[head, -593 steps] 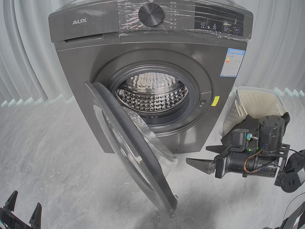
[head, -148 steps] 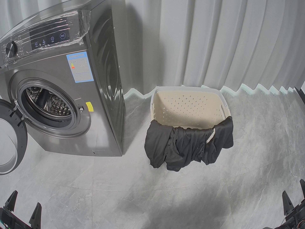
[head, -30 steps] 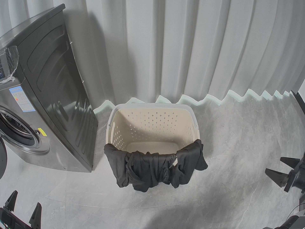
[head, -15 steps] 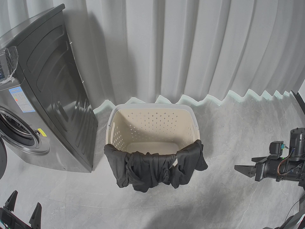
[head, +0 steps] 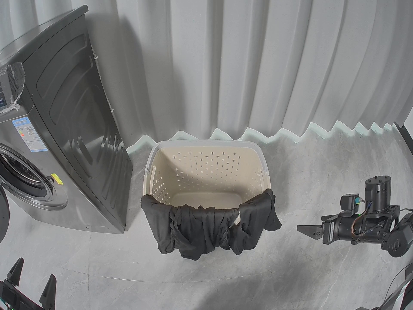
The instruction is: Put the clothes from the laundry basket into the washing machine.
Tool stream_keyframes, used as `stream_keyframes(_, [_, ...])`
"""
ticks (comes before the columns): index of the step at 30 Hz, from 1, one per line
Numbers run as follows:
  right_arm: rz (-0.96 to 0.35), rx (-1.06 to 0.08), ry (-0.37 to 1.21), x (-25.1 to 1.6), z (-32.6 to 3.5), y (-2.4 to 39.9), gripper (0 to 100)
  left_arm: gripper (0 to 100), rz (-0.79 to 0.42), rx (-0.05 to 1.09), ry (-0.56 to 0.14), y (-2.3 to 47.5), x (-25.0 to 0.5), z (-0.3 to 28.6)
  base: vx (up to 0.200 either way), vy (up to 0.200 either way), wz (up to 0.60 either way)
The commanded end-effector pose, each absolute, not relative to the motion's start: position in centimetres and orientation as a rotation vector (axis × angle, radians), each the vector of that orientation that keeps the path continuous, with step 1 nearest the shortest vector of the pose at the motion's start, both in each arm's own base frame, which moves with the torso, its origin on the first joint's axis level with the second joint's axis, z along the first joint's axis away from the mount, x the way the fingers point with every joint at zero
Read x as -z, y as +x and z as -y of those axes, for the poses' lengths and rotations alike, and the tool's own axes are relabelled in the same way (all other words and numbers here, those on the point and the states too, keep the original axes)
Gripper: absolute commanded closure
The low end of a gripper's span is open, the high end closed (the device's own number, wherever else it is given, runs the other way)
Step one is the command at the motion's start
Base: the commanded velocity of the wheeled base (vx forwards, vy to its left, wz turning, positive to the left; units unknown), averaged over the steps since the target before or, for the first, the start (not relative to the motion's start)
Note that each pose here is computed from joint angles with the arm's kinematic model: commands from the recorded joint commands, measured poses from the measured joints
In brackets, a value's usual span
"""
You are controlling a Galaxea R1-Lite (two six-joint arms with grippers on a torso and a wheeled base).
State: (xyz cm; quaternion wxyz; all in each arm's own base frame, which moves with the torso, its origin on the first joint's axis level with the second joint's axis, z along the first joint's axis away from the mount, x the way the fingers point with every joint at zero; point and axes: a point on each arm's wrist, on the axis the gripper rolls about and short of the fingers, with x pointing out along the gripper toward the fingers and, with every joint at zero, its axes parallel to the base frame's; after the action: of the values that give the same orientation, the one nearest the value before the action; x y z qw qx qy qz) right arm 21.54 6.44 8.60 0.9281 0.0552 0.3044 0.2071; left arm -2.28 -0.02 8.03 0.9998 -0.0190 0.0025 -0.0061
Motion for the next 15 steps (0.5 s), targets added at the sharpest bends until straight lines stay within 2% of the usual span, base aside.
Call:
stream_keyframes(1, [-0.681,-0.435,0.108,-6.5,-7.8,22.8,0,0,-0.005,0.012,-0.038,-2.3,-7.6,0.0,0.000,0.000,0.00])
stream_keyframes(8, [-0.686,-0.418,0.112,-5.4,-10.1,24.5,0,0,-0.005,0.014,-0.038,-2.3,-7.6,0.0,0.000,0.000,0.00])
stream_keyframes(15, [-0.699,-0.408,0.111,-4.4,-10.7,26.0,0,0,-0.005,0.012,-0.038,-2.3,-7.6,0.0,0.000,0.000,0.00])
